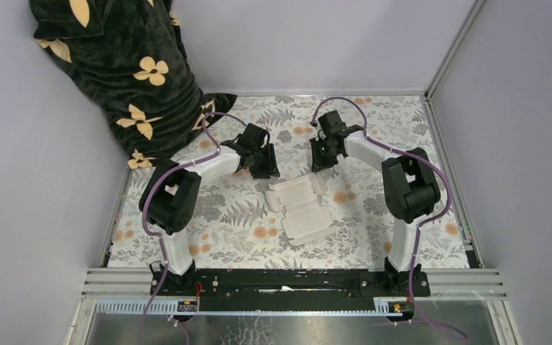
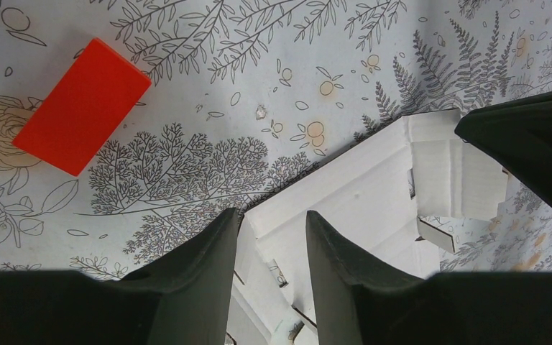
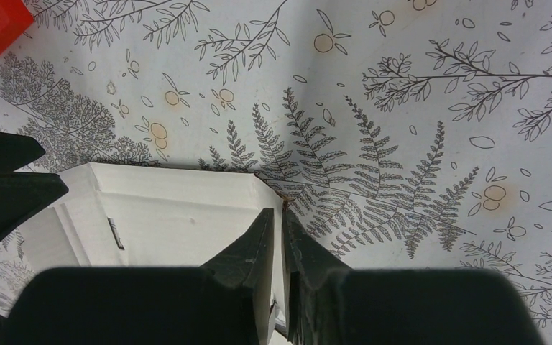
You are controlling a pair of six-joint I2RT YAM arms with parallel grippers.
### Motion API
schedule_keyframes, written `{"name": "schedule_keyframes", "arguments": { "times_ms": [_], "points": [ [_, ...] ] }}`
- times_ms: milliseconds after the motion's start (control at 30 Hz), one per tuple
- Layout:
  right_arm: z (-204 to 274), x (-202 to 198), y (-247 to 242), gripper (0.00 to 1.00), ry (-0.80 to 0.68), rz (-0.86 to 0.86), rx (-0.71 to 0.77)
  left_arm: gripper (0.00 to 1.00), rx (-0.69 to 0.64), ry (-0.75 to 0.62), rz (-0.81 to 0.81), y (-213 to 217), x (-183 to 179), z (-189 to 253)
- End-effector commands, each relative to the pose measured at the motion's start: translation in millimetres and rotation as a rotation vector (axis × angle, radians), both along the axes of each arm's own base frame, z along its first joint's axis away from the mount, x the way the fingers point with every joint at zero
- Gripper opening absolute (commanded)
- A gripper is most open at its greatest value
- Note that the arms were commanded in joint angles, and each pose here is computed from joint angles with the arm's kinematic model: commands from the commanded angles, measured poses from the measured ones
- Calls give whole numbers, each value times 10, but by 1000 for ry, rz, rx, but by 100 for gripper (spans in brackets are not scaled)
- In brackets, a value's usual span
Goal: Fold the paper box
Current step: Fold the paper box at the center of the board.
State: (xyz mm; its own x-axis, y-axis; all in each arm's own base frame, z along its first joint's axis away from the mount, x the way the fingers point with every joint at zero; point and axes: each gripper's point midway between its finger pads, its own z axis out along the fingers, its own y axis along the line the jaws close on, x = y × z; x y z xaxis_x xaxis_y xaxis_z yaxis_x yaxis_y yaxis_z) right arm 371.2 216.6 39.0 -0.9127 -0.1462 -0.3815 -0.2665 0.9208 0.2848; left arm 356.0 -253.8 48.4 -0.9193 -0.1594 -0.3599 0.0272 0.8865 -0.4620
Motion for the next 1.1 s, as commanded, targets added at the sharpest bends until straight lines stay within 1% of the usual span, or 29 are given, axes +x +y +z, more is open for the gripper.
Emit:
{"name": "schedule_keyframes", "arguments": {
  "times_ms": [0,67,233,333,400,533,700,1067],
  "points": [
    [86,34,78,12,-6,12,9,46,-28,-29,-19,-64,38,74],
    [81,29,36,9,-7,8,-12,46,-23,-33,-14,-40,32,85],
    [79,-60,-145,11,-13,-13,-85,46,-25,-40,-15,-34,33,118],
    [80,-156,-266,16,-16,-29,-121,47,-27,-44,-16,-38,39,135],
    [92,-216,-331,22,-19,-37,-135,47,-31,-47,-19,-44,38,152],
    [137,-305,-434,22,-20,-63,-144,47,-25,-56,-17,-18,46,181],
    [170,-327,-429,27,-15,-75,-109,47,-31,-63,-12,12,52,219],
    [136,-296,-318,28,8,-72,-64,45,-56,-36,-24,-55,49,112]
  ]
}}
